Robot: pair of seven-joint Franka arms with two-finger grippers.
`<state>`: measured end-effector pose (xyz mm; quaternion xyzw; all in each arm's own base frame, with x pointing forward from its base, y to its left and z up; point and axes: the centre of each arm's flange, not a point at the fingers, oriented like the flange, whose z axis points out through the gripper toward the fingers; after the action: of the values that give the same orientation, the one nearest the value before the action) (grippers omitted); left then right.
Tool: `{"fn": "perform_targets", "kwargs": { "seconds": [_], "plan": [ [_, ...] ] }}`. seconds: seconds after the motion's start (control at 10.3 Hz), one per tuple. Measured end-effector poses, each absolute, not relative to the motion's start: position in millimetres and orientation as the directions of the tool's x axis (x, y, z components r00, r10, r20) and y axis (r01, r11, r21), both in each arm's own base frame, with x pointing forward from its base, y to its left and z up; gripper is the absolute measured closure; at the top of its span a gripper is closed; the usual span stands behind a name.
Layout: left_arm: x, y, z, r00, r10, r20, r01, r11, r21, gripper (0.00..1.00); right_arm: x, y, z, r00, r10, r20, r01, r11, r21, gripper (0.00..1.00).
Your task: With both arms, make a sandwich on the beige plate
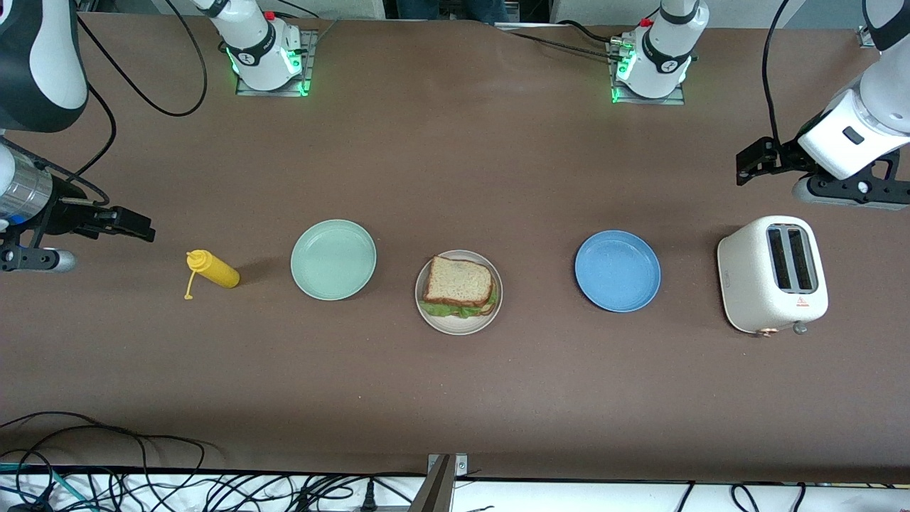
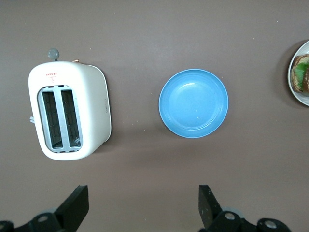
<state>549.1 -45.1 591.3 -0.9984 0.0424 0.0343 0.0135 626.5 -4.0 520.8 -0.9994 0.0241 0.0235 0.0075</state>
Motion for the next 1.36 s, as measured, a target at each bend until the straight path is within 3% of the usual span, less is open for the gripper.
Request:
{"fn": "perform_targets", "kwargs": {
  "seconds": [0.39, 1.36],
  "plan": [
    [531, -55, 611, 0.995, -0.087, -0.039, -0.089, -0.996, -0.03, 0.0, 627, -4, 521, 0.998, -0.048, -0.047, -0.048, -0.999, -0.014, 0.0],
    [535, -51, 605, 0.996, -0.077, -0.05, -0.078, -0.997, -0.029, 0.0, 627, -2, 521, 0.998, -0.051, -0.048, -0.052, -0.998, -0.036, 0.0]
  ]
}}
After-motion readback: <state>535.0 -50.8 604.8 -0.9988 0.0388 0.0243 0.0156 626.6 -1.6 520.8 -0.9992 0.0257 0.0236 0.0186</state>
